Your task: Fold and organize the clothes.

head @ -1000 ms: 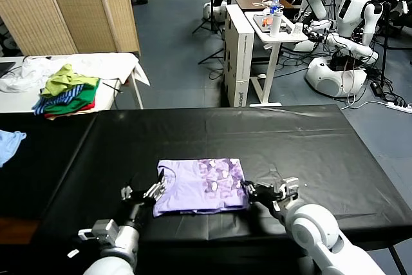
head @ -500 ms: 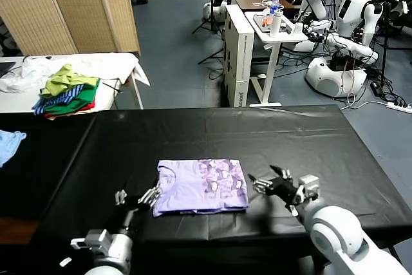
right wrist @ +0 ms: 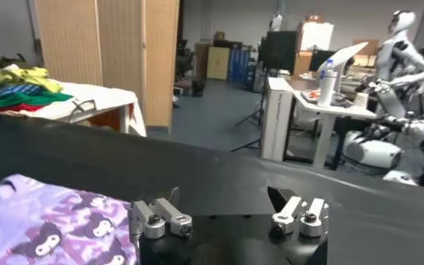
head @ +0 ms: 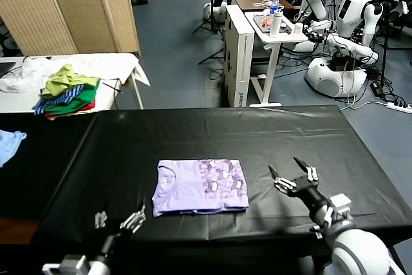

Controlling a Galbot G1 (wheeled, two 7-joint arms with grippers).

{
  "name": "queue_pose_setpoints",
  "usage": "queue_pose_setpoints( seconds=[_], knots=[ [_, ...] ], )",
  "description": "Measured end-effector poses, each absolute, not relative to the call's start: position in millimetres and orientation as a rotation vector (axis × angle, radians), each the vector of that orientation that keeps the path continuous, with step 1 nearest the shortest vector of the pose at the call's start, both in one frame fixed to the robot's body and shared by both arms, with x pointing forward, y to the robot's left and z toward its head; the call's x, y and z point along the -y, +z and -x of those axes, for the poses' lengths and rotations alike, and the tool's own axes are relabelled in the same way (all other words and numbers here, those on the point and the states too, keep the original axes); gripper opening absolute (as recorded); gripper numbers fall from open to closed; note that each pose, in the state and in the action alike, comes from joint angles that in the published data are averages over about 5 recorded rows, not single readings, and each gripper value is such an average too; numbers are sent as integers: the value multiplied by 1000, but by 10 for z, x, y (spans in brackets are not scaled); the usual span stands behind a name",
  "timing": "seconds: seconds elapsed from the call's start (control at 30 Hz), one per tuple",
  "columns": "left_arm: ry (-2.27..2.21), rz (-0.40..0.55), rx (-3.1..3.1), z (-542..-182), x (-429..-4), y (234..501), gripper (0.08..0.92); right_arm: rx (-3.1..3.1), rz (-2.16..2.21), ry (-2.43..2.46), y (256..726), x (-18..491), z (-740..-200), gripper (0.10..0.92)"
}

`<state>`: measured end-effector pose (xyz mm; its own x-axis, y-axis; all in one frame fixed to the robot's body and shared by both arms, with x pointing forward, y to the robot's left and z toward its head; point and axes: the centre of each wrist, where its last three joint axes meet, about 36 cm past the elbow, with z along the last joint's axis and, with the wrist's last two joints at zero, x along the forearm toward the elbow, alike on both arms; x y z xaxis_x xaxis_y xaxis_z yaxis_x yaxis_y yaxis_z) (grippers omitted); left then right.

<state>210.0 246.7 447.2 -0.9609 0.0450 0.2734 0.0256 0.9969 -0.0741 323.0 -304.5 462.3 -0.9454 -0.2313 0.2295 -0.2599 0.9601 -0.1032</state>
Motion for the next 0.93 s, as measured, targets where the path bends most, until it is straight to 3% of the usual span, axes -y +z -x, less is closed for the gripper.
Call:
queue_pose_setpoints(
  seconds=[0.63, 0.93],
  knots=[
    [73, 36, 2785, -1766, -2480, 4430, 907, 2854, -193, 228, 4171, 3089, -2297, 907],
    [67, 33, 2772, -1736, -2477, 4421, 907, 2811, -179, 198, 4157, 3045, -2174, 907]
  ],
)
